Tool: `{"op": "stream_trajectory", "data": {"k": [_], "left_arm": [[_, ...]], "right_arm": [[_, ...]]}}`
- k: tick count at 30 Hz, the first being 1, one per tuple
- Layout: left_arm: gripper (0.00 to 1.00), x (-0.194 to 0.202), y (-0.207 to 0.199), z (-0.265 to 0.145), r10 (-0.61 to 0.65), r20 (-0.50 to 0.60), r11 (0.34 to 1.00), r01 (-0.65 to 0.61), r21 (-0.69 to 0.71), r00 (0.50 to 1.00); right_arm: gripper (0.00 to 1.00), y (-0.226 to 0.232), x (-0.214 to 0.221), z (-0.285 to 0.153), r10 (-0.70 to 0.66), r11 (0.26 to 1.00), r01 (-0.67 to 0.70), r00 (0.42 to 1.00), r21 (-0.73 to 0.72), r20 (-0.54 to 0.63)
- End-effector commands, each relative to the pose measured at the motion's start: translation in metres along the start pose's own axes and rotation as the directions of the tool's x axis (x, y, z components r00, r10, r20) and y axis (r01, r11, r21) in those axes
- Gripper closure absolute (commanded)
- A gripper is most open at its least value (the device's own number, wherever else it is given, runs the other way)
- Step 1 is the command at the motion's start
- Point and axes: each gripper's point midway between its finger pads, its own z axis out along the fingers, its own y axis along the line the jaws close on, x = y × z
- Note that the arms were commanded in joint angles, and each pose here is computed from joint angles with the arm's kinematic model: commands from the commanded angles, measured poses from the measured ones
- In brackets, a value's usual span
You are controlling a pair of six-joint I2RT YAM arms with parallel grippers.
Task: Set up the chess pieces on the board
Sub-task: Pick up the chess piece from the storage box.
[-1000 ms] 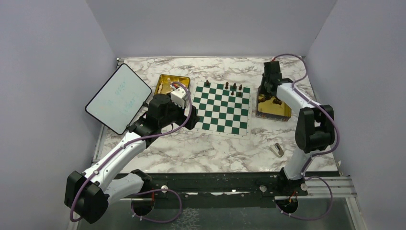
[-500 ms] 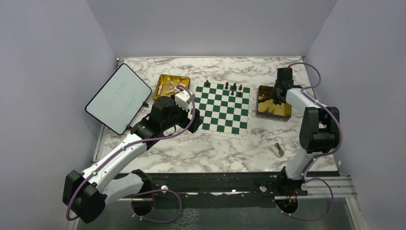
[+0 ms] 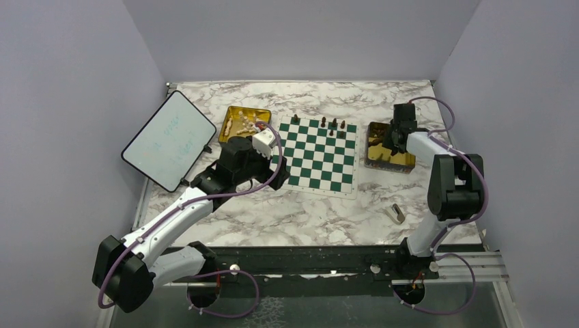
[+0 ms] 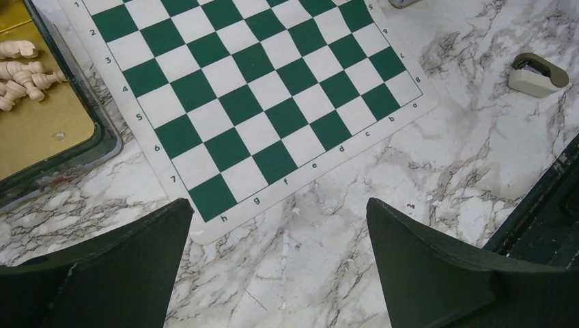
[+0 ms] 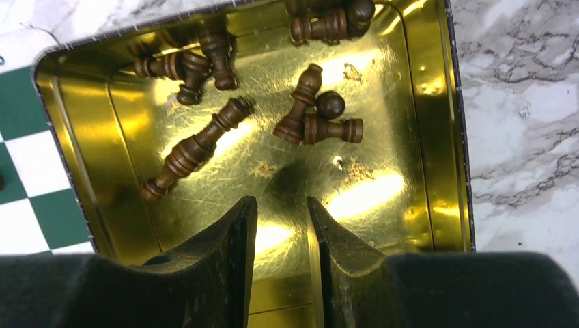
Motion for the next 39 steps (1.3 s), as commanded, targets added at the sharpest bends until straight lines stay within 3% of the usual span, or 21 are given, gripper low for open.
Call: {"op": "stream_trajectory", "data": {"k": [1, 12, 19, 29, 39], "left_arm": [[0.01, -0.003, -0.002, 0.002, -0.002, 0.015, 1.0, 0.002, 0.012, 1.0], [0.01, -0.007, 0.0, -0.003, 0.008, 0.034, 1.0, -0.008, -0.004, 0.999], [0.01, -0.011, -0.001, -0.007, 0.013, 0.051, 1.0, -0.012, -0.007, 0.999], [0.01, -0.013, 0.001, -0.009, 0.022, 0.056, 1.0, -0.022, -0.015, 0.998], [0.01, -0.013, 0.0, -0.009, 0.021, 0.058, 1.0, -0.021, -0.012, 0.998]], "right_arm": [[0.62, 0.0, -0.011, -0.01, 0.022, 1.0, -0.021, 0.999, -0.019, 0.05], [0.65, 0.001, -0.015, 0.0, -0.101, 0.994, 0.104, 0.993, -0.032, 0.063], [0.68, 0.004, -0.019, 0.007, -0.108, 0.993, 0.111, 0.991, -0.035, 0.076], [0.65, 0.004, -0.04, 0.015, -0.124, 0.992, 0.124, 0.986, 0.002, 0.111], [0.64, -0.02, -0.056, 0.023, -0.096, 0.992, 0.081, 0.983, 0.098, 0.156]]}}
